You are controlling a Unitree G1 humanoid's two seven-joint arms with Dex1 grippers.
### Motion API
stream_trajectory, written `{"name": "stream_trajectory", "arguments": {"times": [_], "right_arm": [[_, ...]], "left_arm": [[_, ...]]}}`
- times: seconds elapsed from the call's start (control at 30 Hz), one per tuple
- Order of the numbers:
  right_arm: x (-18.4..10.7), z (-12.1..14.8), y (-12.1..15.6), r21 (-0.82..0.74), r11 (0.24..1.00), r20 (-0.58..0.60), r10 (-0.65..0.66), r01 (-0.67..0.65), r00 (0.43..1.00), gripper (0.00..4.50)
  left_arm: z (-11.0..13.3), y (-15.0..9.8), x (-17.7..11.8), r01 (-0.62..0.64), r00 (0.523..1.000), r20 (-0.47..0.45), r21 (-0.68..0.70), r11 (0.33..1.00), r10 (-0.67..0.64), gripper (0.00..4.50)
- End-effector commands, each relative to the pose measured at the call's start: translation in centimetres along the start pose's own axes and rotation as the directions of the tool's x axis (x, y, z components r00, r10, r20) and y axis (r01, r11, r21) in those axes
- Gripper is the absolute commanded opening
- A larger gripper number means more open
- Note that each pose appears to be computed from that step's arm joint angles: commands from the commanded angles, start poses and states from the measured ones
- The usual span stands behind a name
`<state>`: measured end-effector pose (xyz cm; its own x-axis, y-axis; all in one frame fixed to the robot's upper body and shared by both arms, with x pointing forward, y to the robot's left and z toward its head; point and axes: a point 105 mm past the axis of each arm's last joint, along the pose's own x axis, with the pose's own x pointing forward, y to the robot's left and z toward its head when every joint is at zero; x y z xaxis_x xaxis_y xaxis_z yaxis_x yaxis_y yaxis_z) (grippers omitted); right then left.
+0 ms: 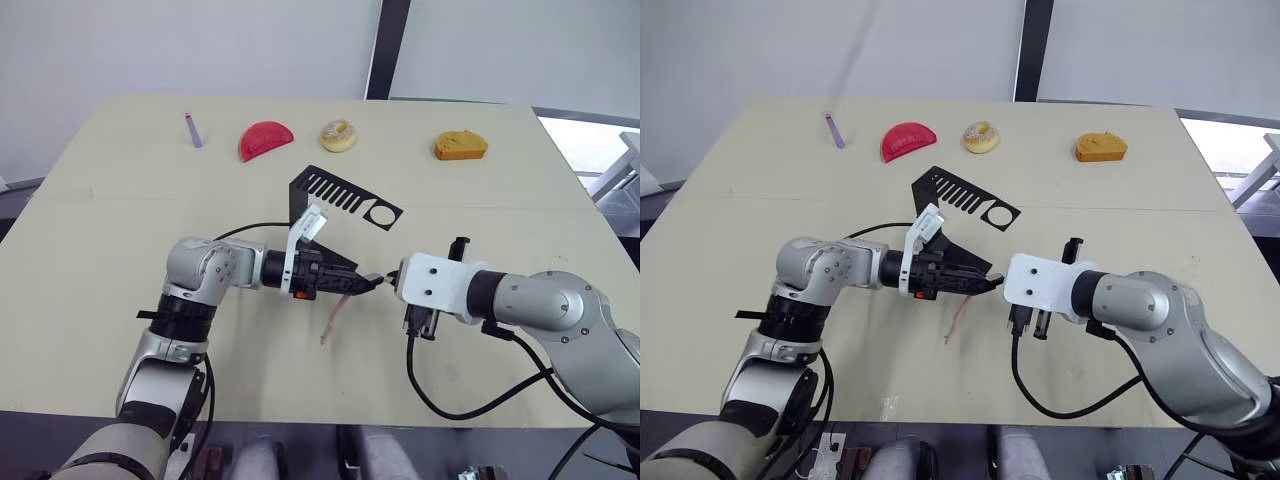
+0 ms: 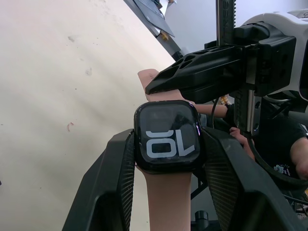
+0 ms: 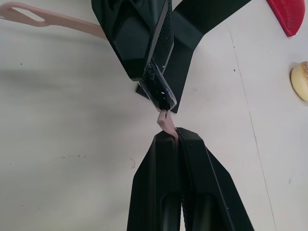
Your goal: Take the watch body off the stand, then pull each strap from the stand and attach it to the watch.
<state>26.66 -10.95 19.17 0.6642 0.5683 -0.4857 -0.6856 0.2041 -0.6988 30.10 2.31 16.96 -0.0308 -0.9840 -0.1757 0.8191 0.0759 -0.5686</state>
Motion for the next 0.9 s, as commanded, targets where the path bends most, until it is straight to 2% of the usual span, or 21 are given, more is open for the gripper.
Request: {"name": "stream_trajectory", "arguments": {"times": [0.03, 0.9], "right_arm": [[-0.28, 1.01, -0.14, -0.037, 0.999, 0.028, -0.008, 0.009, 1.0, 0.0], [0.03, 0.68, -0.39, -0.032, 0.999, 0.02, -0.018, 0.019, 1.0, 0.0]], "left_arm": [[0.5, -1.89, 1.3, 0.084, 0.996, -0.011, 0.055, 0.995, -0.084, 1.6], [0.87, -2.28, 1.77, 0.066, 0.998, -0.014, 0.065, 0.996, -0.066, 1.6]]}}
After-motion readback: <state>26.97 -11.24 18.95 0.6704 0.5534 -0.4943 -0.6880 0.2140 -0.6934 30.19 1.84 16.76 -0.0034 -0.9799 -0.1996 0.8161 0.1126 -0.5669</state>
